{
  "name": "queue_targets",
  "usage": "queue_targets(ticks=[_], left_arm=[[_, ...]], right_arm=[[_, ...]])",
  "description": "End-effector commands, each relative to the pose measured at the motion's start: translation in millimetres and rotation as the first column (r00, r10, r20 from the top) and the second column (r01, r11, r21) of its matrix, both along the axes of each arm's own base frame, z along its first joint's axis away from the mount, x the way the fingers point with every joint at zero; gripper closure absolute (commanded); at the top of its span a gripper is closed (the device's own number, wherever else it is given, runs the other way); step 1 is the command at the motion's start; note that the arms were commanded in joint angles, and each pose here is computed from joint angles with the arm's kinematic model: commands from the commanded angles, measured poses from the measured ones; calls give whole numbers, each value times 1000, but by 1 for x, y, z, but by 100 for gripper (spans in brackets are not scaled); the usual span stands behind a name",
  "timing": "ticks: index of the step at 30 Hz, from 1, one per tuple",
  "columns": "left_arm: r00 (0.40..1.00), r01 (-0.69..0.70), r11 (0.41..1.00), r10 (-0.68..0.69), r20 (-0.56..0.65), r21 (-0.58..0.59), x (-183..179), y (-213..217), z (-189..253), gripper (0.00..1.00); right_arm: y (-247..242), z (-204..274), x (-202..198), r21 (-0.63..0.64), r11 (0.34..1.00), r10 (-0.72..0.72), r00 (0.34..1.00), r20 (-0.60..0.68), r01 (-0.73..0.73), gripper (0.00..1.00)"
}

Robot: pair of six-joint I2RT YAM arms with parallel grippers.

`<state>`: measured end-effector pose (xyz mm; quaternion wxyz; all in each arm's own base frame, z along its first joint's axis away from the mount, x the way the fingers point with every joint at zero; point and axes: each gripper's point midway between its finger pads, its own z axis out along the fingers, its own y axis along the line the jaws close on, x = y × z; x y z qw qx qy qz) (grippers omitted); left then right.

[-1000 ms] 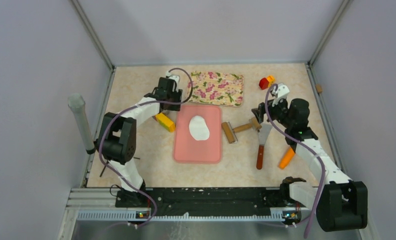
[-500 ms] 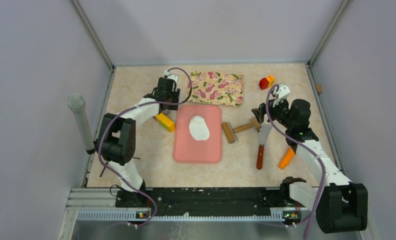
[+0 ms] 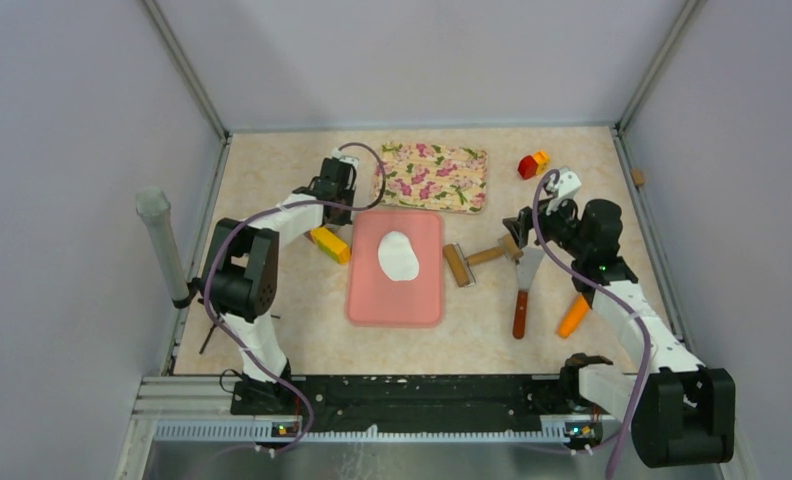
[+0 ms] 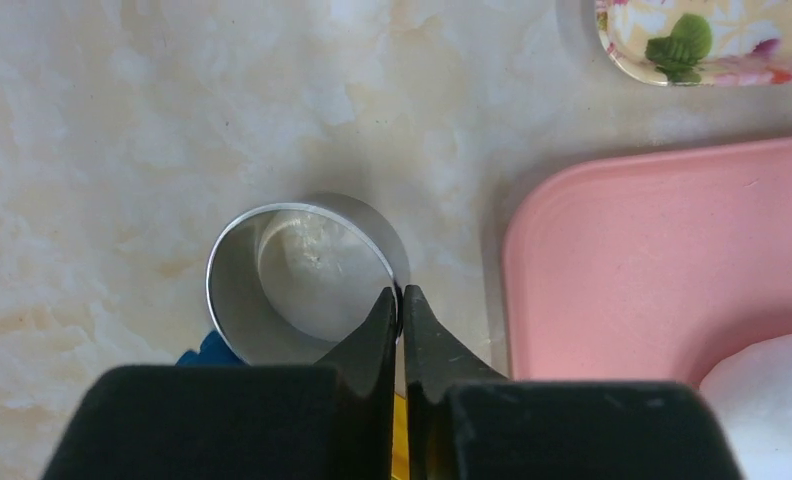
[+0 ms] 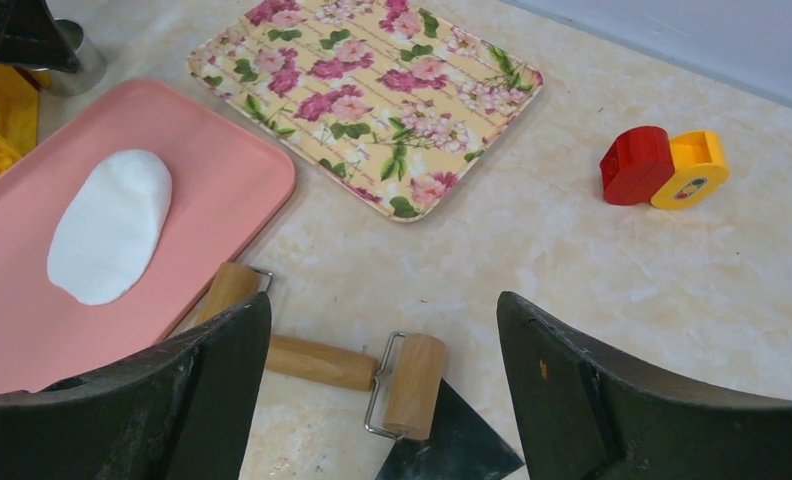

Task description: Roll out the dumpling wrappers from the dough

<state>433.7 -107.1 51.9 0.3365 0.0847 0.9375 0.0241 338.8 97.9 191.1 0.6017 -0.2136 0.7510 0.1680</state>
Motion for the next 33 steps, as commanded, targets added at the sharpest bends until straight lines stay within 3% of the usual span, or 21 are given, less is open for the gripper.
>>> queue_targets(ticks=[1,9,15,18,21,23,26,29,33], left_arm=[[999,4,1000,-2,49,-26,12,-4,21,100],[978,141,981,-117,171,-136,17,-31,83,100],[908,370,908,-309,283,-198,-5,-69,134,100],[834,520,834,-449,321,-183,-33,-93,144,100],[704,691,713,-624,340,-120,-76,-125,142,100],[582,791,612,-737,344,-28,-107,-145,138,100],[454,869,493,-835,312,54,-145,-167,122,100],[389,900,425,-884,259,96,-166,-180,103,100],[368,907,391,-916,158,158,-170,-181,77,100]], right_arm=[[-3,14,1,14,1000,-3,998,55,2,19],[-7,16,2,19,1000,-20,998,60,19,19],[-11,17,2,21,999,-30,997,67,29,19],[-12,17,3,21,999,-35,997,68,34,19],[-14,17,3,20,999,-38,997,69,37,19],[-15,18,3,17,999,-40,997,71,39,19],[-17,18,4,16,999,-46,996,75,45,19],[-18,19,4,17,999,-48,996,76,46,19],[-18,19,3,19,999,-43,996,78,42,19]])
